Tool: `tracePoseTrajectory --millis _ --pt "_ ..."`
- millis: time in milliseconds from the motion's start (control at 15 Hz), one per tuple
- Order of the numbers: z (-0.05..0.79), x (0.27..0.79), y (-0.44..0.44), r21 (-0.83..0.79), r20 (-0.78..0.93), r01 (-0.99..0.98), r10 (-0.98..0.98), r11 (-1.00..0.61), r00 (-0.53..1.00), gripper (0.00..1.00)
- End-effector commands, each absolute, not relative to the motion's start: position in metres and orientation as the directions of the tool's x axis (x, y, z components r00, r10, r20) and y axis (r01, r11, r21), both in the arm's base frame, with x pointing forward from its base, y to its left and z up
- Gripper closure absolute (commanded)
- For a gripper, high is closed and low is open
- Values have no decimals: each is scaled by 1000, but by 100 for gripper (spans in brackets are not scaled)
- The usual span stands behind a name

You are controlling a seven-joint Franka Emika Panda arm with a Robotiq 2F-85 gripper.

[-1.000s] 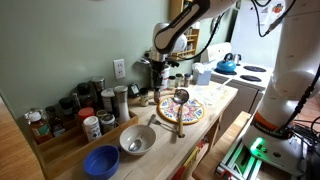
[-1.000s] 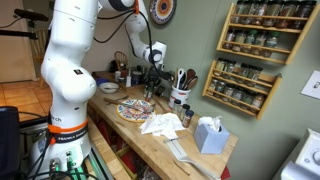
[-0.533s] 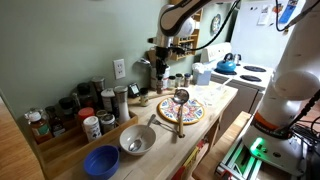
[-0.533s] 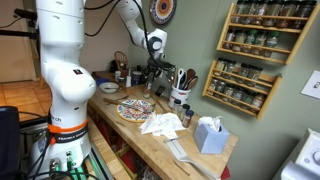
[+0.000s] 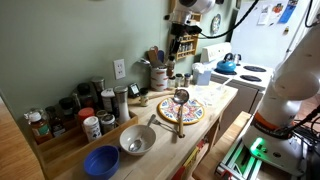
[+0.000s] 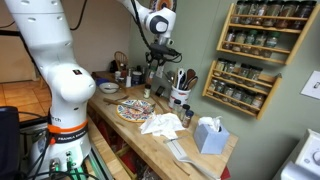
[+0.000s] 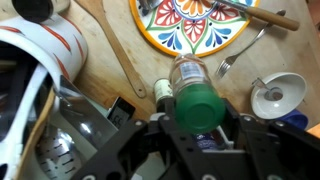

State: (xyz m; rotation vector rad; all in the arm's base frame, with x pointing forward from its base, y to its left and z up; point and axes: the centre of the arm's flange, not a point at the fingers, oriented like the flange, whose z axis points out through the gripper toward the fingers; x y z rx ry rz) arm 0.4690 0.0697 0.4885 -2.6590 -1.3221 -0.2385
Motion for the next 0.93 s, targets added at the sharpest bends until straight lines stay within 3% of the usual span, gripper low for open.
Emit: tracePoseTrajectory --millis 0,867 --pt "528 439 15 -76 290 748 703 -660 650 80" --pt "634 410 -159 11 604 472 381 -882 700 80"
